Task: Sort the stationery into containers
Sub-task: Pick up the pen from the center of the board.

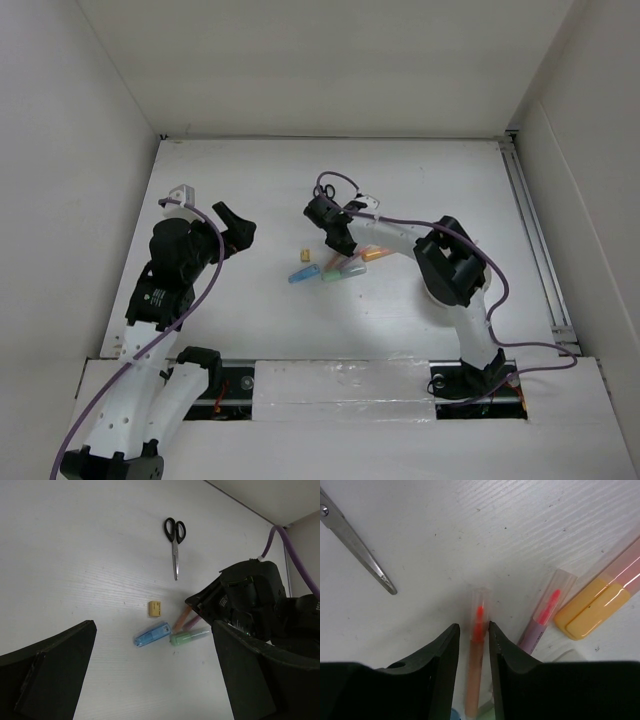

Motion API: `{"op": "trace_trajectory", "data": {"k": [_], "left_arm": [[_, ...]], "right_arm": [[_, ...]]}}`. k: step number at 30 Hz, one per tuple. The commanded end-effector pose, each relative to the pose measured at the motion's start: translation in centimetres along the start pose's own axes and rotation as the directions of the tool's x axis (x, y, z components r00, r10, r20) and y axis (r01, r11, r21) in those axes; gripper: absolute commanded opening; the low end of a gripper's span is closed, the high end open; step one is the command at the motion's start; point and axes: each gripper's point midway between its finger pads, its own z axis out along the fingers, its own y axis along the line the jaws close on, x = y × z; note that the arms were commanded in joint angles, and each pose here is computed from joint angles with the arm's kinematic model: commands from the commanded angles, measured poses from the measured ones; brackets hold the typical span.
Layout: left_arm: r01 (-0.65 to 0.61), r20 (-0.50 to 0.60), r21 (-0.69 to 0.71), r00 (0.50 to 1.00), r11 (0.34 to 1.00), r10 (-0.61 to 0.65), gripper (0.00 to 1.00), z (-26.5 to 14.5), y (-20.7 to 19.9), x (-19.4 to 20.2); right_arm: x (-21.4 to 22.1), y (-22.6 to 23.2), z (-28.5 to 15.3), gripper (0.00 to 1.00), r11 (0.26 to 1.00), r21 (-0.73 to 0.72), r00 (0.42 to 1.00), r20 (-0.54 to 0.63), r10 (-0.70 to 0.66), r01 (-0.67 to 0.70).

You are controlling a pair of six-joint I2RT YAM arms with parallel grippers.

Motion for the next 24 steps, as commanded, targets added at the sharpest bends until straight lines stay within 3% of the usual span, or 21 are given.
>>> {"op": "trace_trajectory", "data": {"k": [1,5,6,9,13,16,20,24], "left_arm": [[0.001,0.020,0.012,1.000,1.000,-0.002,1.00,-0.3,-0.4,-0.7],[0.001,0.026,0.005,1.000,1.000,-0.002,1.00,-0.2,-0.3,-0.8],[0.001,0.033,0.010,0.999,1.000,-0.001,1.00,-0.5,-0.4,-0.9],[0.001,0.038,0.002,0.999,1.000,-0.001,1.00,-0.4,-0.3,-1.0],[0.002,0.037,-0.012,0.999,1.000,-0.002,1.00,-0.4,0.0,-0.9],[-0.002,0.035,-0.010,0.999,1.000,0.003,1.00,-0.4,-0.1,-0.8],[-0.002,0.028,-0.015,1.000,1.000,0.002,1.00,-0.5,0.0,-0.6],[-0.007,0.052,0.012,0.999,1.000,0.007,1.00,-1.3,-0.5,-1.0]], "right_arm": [[0.7,-0.3,0.5,0.35,1.000,0.015,0.999,-0.050,0.007,-0.006],[1.2,-0.7,1.3,0.22,1.000,0.024,0.997,-0.075,-0.003,0.005],[1.5,-0.9,1.6,0.14,0.999,0.033,0.997,-0.078,-0.008,0.011],[2.2,-1.1,2.0,0.00,0.999,0.031,0.995,-0.098,-0.033,0.037],[1.8,-1.2,2.2,0.00,0.998,0.019,0.994,-0.093,-0.050,0.052],[0.6,0.7,1.5,0.00,0.995,-0.086,0.997,-0.053,-0.056,0.051],[-5.9,5.6,-3.2,0.00,0.944,-0.329,0.996,0.093,-0.004,0.035],[-11.3,7.4,-8.6,0.00,0.877,-0.464,0.960,0.279,0.007,0.128]]}}
